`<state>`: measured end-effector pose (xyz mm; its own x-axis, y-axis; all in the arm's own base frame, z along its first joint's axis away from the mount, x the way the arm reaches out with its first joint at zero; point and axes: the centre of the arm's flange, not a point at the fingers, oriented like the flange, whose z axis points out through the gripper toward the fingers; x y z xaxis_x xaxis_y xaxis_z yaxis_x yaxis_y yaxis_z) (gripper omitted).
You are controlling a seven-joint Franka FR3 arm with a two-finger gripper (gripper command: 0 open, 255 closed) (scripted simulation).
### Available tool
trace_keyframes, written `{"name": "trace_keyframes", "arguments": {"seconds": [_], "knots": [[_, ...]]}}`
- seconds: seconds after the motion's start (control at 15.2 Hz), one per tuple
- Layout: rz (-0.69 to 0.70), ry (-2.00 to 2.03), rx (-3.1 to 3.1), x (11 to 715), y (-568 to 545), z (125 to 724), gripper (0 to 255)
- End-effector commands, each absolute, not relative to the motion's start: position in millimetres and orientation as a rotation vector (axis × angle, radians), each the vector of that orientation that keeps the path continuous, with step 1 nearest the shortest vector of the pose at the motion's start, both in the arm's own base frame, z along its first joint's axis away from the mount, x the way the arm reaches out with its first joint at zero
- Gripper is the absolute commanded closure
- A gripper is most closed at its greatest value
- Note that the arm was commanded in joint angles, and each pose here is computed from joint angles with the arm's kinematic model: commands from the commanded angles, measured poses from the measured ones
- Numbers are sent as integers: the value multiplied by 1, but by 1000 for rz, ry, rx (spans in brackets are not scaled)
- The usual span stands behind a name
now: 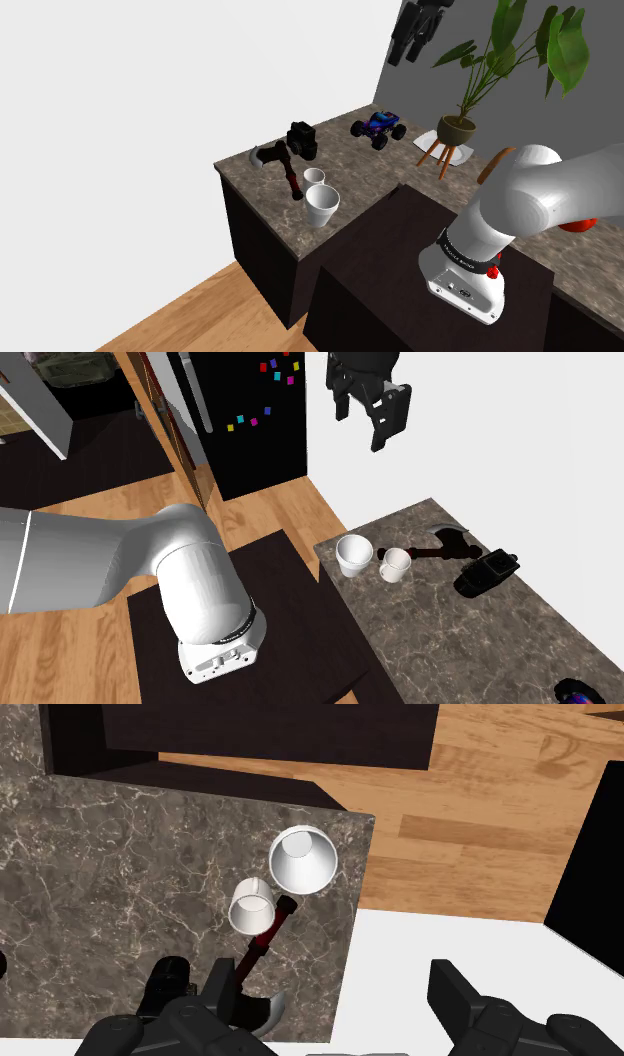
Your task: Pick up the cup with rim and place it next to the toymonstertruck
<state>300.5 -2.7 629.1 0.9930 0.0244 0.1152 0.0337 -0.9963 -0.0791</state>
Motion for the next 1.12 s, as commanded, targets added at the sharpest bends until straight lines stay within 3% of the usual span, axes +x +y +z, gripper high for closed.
{"name": "trace_keyframes", "arguments": {"seconds": [0.0, 1.06], "knots": [[-175, -45, -3055, 300, -3, 629, 0], [-107, 24, -3025, 355, -19, 424, 0]]}}
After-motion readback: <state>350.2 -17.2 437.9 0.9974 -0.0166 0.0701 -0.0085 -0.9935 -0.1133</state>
